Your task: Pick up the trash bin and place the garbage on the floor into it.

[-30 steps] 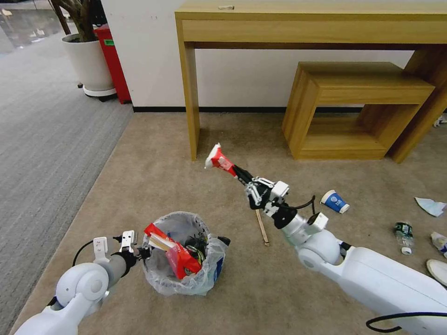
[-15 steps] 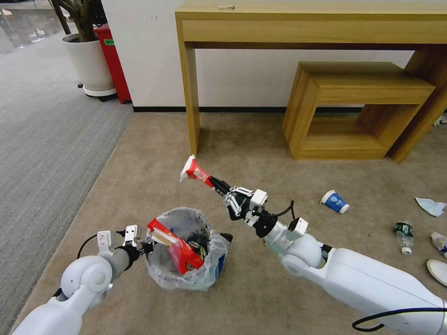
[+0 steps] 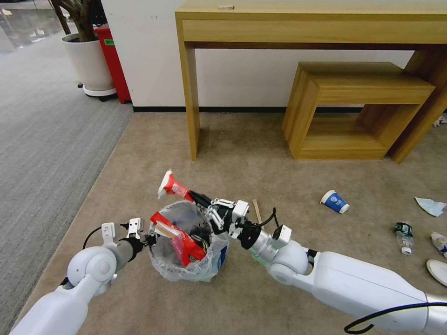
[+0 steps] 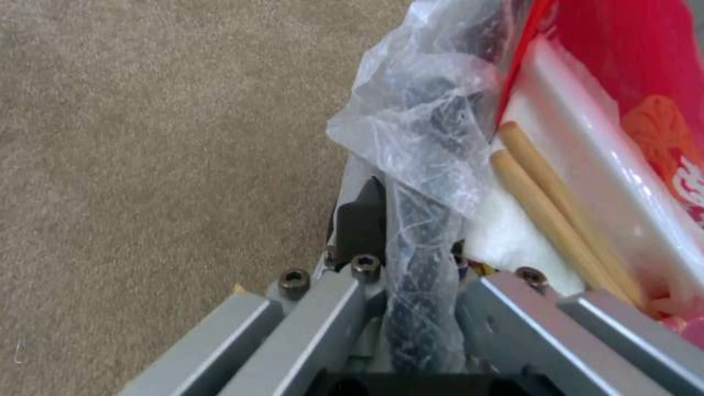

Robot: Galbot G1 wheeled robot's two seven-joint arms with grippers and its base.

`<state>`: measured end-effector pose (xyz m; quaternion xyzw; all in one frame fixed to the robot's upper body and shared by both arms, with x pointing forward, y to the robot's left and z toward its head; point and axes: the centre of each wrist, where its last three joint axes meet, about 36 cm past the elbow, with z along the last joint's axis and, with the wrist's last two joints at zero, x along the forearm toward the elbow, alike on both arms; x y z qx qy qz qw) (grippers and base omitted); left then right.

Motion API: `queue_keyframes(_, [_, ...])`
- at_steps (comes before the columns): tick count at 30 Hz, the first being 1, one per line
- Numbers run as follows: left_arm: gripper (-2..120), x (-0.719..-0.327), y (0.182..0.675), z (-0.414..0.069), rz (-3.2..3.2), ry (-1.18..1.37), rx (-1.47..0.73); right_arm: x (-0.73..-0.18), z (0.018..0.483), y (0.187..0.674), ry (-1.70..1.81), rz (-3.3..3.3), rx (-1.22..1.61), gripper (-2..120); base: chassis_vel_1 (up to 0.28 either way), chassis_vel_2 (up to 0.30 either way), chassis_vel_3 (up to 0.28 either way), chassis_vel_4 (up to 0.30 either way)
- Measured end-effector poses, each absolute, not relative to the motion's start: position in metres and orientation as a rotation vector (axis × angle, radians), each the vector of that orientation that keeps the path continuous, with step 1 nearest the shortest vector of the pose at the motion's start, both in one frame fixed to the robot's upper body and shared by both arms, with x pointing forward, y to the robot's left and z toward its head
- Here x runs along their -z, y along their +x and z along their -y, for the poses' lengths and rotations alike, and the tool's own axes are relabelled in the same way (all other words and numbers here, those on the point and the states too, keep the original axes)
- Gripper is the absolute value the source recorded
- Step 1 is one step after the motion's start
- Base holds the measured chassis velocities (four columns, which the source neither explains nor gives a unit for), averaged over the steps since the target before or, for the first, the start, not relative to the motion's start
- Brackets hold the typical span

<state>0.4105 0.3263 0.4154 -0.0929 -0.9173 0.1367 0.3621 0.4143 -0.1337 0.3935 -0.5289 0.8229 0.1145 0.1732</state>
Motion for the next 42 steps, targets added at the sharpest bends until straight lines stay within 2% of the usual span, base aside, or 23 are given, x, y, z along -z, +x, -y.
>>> queue_keyframes(42, [0,-0.429,0.411,-0.318,2.379,-0.269,-0.358,-0.340,0.123,0.395,-1.592,-2.396,-0.261,0,0.000,0.000,0.000,0.000])
